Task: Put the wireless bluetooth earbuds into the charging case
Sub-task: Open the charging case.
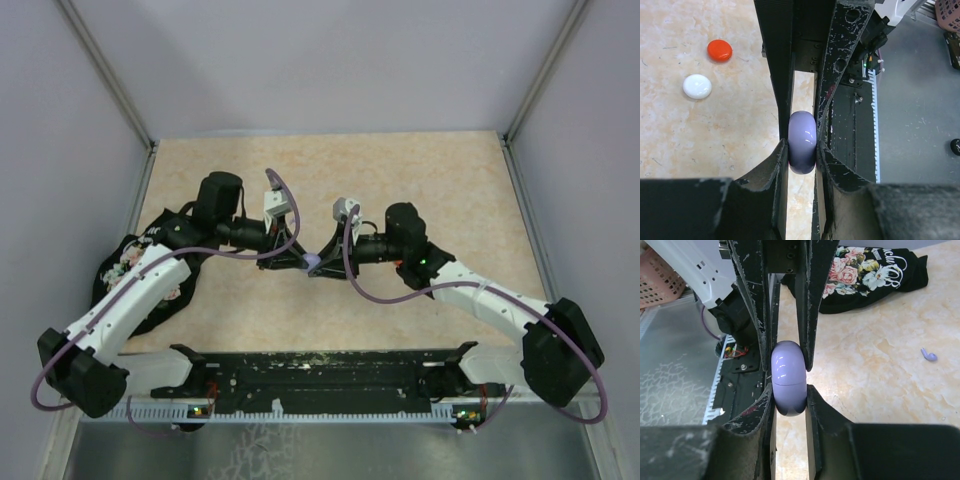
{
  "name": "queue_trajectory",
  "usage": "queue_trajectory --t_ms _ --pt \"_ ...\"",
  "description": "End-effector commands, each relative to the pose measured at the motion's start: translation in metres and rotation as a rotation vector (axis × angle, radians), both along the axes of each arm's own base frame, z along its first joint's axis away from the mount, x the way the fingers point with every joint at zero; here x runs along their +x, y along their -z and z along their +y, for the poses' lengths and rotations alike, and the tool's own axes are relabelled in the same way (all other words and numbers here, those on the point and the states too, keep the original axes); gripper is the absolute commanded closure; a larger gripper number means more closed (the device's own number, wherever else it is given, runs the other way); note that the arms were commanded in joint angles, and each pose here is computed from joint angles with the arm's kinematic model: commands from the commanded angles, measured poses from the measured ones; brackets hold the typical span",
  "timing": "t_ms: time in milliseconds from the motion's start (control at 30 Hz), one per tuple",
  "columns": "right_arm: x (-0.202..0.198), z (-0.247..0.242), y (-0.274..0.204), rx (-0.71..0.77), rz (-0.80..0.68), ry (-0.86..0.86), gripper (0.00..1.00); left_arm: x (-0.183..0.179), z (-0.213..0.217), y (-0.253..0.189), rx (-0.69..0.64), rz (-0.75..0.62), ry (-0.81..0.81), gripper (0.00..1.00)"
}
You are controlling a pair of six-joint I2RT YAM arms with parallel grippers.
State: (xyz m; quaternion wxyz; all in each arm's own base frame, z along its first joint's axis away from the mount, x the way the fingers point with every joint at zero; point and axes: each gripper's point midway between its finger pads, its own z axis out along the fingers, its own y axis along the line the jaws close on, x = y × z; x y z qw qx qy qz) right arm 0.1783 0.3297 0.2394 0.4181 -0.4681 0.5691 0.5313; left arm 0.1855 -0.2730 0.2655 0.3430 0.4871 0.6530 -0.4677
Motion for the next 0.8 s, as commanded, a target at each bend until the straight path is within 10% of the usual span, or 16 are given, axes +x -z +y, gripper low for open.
queue_trajectory --t_ms 0,767 --pt "-0.008 0.004 -0.036 0.085 -0.092 -0.077 0.98 0.014 0.0 -0.016 -0.01 -0.079 -0.061 0.77" --pt "-0.017 0.002 -0.039 0.113 -0.101 -0.114 1.0 0.046 0.01 -0.028 -0.043 -0.103 -0.296 0.43"
